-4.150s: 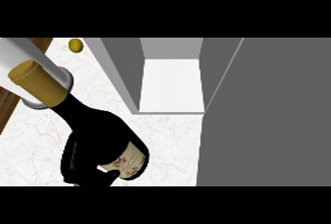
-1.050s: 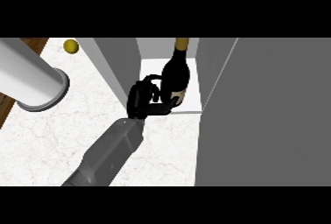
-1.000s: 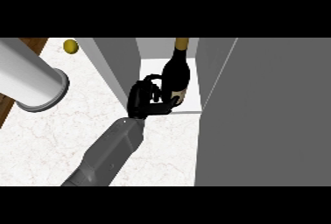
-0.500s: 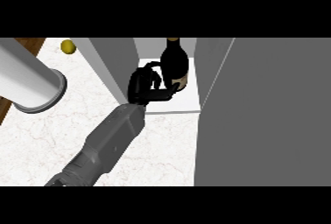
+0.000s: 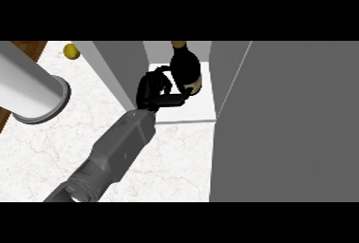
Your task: Pick up the wine, place it into the cabinet and close the cabinet
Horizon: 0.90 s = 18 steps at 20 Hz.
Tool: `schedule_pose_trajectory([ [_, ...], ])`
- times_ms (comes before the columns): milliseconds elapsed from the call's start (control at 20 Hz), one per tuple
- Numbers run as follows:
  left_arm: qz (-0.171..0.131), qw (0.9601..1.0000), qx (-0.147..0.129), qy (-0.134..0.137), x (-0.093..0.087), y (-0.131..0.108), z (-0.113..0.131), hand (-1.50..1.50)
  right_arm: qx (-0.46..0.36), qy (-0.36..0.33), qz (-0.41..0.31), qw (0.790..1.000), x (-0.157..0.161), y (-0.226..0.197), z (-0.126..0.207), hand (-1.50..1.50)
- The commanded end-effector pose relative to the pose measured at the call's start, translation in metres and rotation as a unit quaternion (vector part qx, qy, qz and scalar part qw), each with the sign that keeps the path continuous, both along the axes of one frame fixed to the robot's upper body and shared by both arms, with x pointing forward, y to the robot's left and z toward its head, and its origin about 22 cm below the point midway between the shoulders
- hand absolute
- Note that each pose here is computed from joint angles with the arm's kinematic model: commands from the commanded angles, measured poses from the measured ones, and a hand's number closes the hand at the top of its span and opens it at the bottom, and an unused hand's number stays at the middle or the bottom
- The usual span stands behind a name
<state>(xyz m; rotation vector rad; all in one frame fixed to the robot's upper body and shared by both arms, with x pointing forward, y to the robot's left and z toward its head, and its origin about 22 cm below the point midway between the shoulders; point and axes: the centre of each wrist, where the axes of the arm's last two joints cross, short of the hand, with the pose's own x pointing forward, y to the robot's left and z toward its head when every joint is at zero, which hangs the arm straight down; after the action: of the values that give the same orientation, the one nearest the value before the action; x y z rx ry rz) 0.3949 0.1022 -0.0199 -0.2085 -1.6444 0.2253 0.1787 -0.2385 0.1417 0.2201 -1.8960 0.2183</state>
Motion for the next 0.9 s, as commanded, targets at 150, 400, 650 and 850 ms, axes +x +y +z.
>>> schedule_pose_trajectory([
  [150,0.022,0.9996,-0.003,0.016,0.001,0.006,-0.004,1.50,-0.005,0.000,0.000,1.000,0.009,0.004,-0.009,-1.50],
  [400,0.056,0.9982,-0.022,-0.006,0.000,0.016,-0.012,1.50,-0.006,0.000,0.014,1.000,0.002,0.003,0.008,-1.50],
  [650,0.081,0.9957,-0.002,-0.046,-0.005,0.021,-0.020,-1.50,-0.009,-0.003,-0.001,1.000,-0.006,-0.006,0.011,-1.50],
  [850,0.065,0.9947,-0.008,-0.080,0.001,0.019,-0.011,-1.50,-0.010,0.000,-0.002,1.000,0.003,0.011,-0.001,-1.50],
])
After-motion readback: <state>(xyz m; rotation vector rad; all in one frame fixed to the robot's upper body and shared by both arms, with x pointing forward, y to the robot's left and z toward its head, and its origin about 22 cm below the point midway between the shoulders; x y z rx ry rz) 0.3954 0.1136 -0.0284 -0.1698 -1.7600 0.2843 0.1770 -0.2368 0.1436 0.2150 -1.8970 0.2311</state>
